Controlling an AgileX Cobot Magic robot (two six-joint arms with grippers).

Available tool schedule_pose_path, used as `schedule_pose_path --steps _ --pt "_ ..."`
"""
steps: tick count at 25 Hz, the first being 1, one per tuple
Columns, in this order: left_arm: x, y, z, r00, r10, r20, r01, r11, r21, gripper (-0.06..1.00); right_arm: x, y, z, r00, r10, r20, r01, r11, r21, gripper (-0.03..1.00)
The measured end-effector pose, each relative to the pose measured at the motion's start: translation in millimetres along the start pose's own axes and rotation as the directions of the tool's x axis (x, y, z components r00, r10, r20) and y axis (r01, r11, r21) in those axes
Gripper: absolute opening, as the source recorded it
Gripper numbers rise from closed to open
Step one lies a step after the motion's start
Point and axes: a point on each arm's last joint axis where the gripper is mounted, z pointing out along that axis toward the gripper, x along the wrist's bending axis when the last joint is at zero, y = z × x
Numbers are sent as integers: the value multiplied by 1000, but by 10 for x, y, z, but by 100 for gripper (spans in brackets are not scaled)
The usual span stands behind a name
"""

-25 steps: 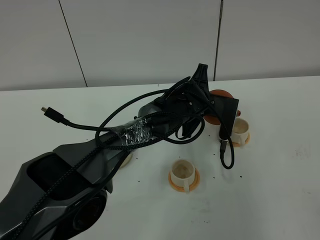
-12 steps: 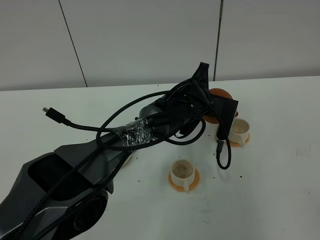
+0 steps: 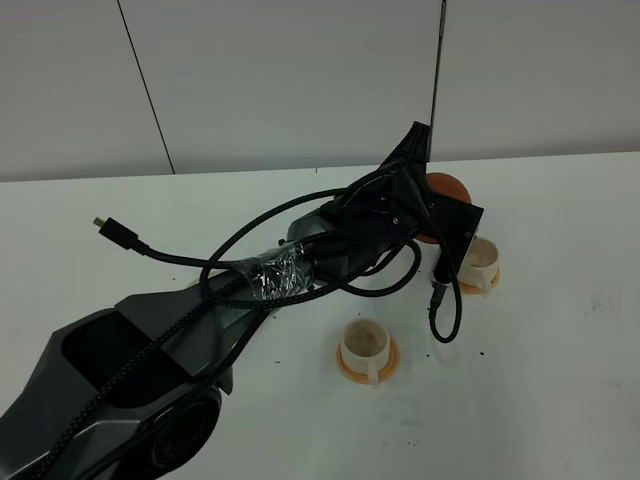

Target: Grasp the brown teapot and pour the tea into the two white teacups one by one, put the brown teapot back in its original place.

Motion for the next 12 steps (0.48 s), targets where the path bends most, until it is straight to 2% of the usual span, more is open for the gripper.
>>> schedule_pose_path --steps 12 --pt "26 4 -14 998 50 -27 -50 998 24 17 0 0 0 1000 0 0 0 1000 0 24"
